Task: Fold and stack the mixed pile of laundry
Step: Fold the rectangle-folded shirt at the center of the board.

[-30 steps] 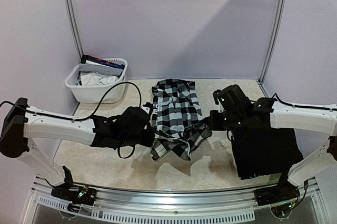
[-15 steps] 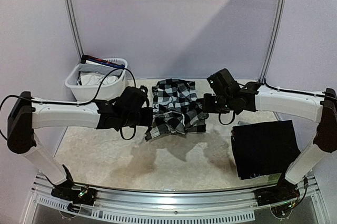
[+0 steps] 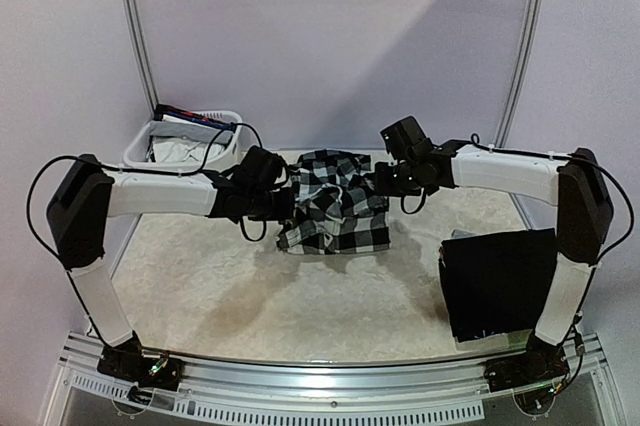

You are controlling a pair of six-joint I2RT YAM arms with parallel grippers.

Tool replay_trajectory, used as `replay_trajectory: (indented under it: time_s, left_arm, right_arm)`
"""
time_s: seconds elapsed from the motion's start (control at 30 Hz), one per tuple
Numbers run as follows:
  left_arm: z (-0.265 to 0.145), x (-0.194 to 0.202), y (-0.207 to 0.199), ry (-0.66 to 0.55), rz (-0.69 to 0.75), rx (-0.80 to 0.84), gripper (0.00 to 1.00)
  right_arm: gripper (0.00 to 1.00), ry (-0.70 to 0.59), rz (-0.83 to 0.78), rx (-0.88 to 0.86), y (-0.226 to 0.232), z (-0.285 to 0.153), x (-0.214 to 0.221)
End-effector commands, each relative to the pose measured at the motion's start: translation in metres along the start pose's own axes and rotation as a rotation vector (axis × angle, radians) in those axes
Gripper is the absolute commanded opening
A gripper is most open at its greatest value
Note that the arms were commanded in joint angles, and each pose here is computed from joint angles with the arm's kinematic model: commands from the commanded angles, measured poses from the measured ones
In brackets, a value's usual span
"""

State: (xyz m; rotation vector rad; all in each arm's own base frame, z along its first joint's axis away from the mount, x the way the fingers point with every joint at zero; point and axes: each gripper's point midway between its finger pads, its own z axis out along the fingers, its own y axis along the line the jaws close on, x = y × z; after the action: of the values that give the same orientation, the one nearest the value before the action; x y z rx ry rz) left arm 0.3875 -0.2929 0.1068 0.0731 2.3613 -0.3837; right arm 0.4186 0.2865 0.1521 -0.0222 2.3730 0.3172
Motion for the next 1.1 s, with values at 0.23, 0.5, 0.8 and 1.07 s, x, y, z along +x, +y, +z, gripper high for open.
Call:
replay_trajectory:
  time_s: [0.23,0.5,0.8,1.07]
  left_arm:
    - [0.048,0.002,0.024,0.104,-0.031,-0.026,0.03]
    - [0.062,-0.004,0.035,0.115,-0.058,-0.045,0.28]
    - [0.024,-0.027,0.045,0.008,-0.019,-0.073,0.81]
    - [-0.006,0.023,0.042,0.078,0.084,-0.035,0.77]
  right_arm:
    - [0.01,0.058,0.005,0.023,-0.019,0.072,-0.009]
    - [0.48,0.071,0.025,-0.022,-0.016,0.093,-0.022]
    - [0.78,-0.021,-0.001,-0.058,-0.009,0.039,-0.062]
    - [0.68,-0.008,-0.036,-0.318,0.01,-0.026,-0.016]
